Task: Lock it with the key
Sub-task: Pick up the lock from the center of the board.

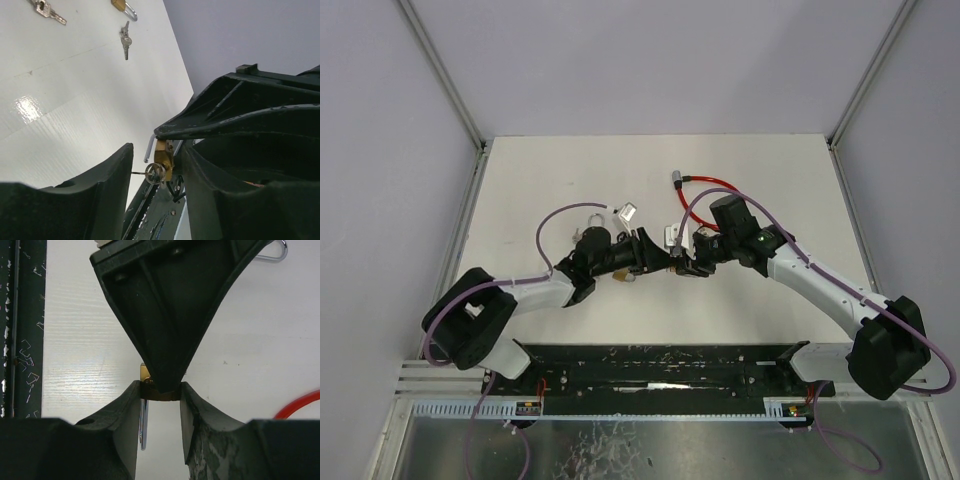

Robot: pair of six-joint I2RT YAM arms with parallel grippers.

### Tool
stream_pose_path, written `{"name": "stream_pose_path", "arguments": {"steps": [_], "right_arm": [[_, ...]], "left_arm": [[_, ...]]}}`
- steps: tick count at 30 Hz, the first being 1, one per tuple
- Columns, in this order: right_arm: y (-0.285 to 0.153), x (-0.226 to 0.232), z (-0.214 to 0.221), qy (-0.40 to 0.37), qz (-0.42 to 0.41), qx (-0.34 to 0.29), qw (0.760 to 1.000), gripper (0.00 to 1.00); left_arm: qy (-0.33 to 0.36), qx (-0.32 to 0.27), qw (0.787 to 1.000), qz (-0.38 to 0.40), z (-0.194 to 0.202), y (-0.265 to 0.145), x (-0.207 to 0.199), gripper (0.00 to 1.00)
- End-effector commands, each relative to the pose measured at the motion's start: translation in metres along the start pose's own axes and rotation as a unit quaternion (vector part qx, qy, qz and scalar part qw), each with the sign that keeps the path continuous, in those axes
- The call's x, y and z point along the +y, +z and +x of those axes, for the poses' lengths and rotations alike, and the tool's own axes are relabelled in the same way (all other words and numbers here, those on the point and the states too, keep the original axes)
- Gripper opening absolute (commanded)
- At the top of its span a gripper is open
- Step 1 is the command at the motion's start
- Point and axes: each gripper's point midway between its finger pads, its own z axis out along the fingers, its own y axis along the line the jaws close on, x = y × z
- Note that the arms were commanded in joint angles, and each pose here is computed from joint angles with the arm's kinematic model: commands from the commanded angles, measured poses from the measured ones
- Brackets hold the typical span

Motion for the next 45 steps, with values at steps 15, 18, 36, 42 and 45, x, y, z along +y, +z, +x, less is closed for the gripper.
{"name": "stream_pose_path", "arguments": {"steps": [15, 18, 36, 42, 45], "right_arm": [[-0.002, -0.007, -0.017, -0.024, 0.019, -0.022, 0.999, 0.1], [-0.003, -0.008, -0.02, -0.014, 0.019, -0.024, 0.999, 0.18], [-0.072, 0.029, -0.051, -0.018, -0.077, -0.238, 0.968, 0.77], [-0.075, 0.018, -0.039, -0.025, -0.051, -0.235, 0.97, 0.76], [-0.074, 0.015, -0.037, -0.01, -0.047, -0.236, 0.971, 0.74]], "left_arm": [[0.003, 0.031, 0.998, 0.046, 0.008, 0.006, -0.016, 0.0], [0.01, 0.024, 0.998, 0.052, 0.007, 0.003, -0.019, 0.0], [0.11, -0.057, 0.982, 0.142, -0.014, -0.03, -0.054, 0.0], [0.131, -0.09, 0.97, 0.184, -0.022, -0.045, -0.079, 0.0], [0.119, -0.103, 0.967, 0.201, -0.025, -0.05, -0.087, 0.0]]}}
